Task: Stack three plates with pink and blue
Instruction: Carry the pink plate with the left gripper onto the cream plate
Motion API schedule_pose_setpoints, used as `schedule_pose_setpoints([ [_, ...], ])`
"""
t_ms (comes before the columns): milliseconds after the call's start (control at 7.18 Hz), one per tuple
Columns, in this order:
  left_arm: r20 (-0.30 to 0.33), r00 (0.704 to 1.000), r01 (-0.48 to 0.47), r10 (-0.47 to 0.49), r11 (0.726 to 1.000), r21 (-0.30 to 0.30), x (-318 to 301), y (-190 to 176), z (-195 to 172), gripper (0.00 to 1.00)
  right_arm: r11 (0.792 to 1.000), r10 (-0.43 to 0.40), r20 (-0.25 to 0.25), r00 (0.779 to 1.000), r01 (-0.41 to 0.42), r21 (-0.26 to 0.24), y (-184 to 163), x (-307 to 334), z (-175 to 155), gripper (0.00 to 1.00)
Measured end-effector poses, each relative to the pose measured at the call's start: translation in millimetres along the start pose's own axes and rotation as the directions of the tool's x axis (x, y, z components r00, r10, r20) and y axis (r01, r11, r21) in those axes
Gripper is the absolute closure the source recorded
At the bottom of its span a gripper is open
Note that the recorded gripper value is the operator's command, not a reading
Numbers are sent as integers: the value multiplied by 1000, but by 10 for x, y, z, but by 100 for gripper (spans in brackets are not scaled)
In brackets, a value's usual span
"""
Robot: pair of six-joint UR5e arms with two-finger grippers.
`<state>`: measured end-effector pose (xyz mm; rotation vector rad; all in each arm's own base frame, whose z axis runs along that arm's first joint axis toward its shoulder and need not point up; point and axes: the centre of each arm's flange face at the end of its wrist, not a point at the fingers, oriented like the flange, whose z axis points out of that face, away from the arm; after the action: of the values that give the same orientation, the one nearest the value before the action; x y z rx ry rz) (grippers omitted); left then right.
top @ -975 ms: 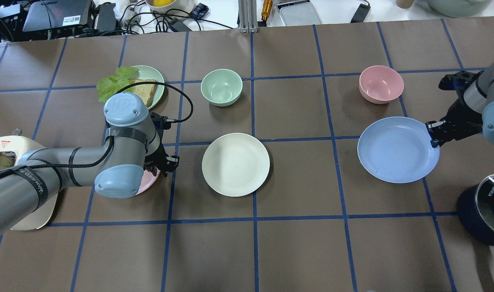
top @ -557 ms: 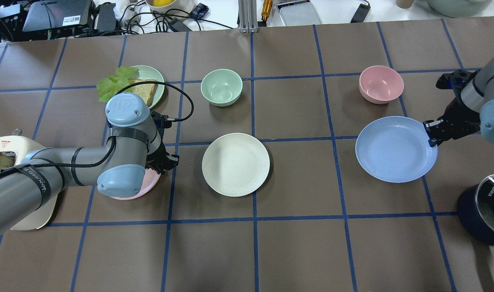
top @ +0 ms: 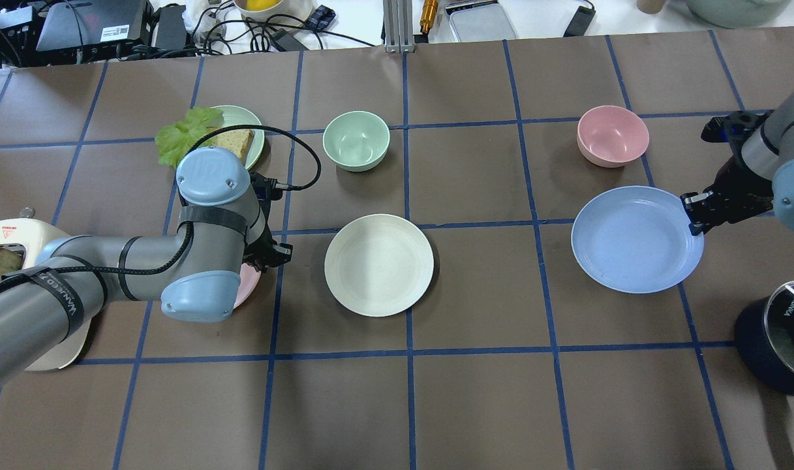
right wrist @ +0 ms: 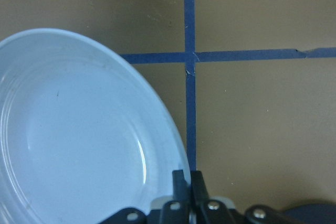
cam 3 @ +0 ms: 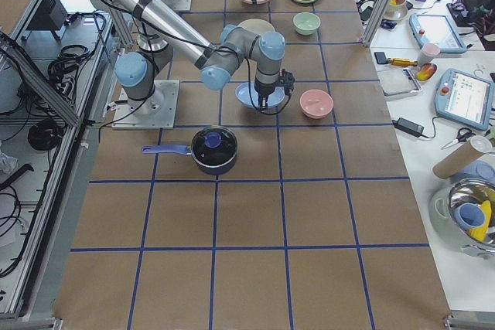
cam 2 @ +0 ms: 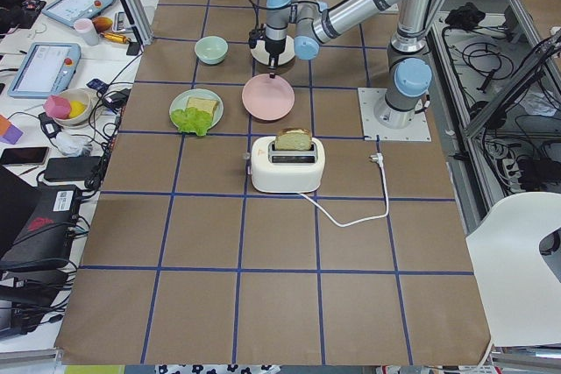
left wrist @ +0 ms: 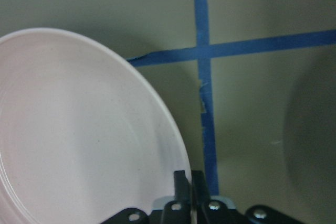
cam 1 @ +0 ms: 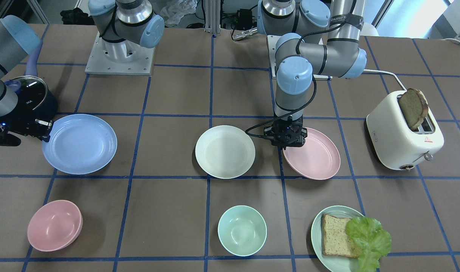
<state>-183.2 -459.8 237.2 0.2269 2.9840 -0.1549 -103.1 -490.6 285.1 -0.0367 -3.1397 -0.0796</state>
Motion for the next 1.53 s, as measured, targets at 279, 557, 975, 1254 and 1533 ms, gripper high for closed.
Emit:
schedule_pose_setpoints([
  [279, -24, 1000, -18, 20, 997, 70, 650, -108, -310, 100, 1000, -4, 3, 1000, 4, -8, -34, -53, -133, 100],
  [557, -75, 997, 32, -24, 994, 103, 1209, -116, -491, 100, 1000, 0, 6, 1000, 0, -16, -54, -106, -165, 100],
  [975, -125, 992, 25, -13, 995, 96, 1841, -13, -575, 100, 1000, -1, 7, 1000, 1, -18, -59, -114, -163, 100],
  [1254, -127, 992, 17, -6, 996, 84, 1968, -89, -697, 100, 1000, 1, 7, 1000, -1, -12, -51, -132, -195, 100],
  [1533, -118, 993, 22, -16, 998, 51, 2042, -174, -662, 100, 1000, 7, 17, 1000, -7, 0, -19, -204, -244, 100],
])
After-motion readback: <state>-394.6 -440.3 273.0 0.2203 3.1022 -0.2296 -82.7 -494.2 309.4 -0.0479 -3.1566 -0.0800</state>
